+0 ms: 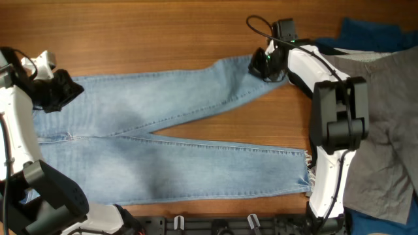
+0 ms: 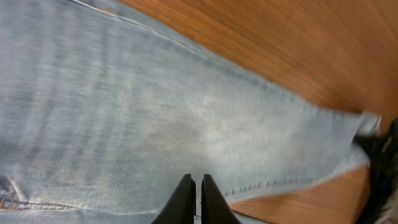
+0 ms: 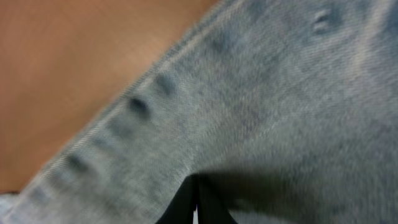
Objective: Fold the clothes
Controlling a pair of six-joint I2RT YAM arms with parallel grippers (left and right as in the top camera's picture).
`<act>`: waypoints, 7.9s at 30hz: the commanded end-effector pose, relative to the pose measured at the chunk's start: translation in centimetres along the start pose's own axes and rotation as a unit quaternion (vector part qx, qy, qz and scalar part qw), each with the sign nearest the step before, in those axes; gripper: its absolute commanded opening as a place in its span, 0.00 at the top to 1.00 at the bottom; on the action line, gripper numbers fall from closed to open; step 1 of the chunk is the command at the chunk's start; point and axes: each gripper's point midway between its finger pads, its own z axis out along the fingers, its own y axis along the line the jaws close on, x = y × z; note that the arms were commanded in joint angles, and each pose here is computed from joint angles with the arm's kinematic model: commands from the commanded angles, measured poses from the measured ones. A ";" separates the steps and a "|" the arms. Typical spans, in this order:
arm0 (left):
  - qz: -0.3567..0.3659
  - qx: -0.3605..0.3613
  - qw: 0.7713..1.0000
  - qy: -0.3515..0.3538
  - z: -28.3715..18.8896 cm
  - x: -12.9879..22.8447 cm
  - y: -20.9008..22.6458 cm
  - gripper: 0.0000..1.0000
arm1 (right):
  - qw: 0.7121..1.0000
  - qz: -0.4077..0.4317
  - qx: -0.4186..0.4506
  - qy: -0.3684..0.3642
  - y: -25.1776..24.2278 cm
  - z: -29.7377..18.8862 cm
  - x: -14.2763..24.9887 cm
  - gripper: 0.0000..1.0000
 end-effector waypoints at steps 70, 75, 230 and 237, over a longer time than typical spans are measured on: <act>0.070 -0.034 0.992 0.101 2.1 -0.3 -9.9 0.90 | 0.992 -0.073 -0.006 -0.098 -3.9 -1.7 -2.7 0.96; 0.019 -0.052 0.987 0.148 0.6 1.7 -7.3 0.92 | 0.995 0.019 0.014 -0.093 -7.6 3.3 -2.6 0.96; -0.542 -0.259 0.798 -0.057 -3.2 15.6 32.1 0.96 | 0.966 0.167 0.185 0.070 -17.0 -17.9 15.9 0.96; -0.523 -0.269 0.796 -0.146 -11.7 13.2 27.2 0.96 | 0.987 0.078 0.103 -0.092 -7.6 -30.3 10.2 0.96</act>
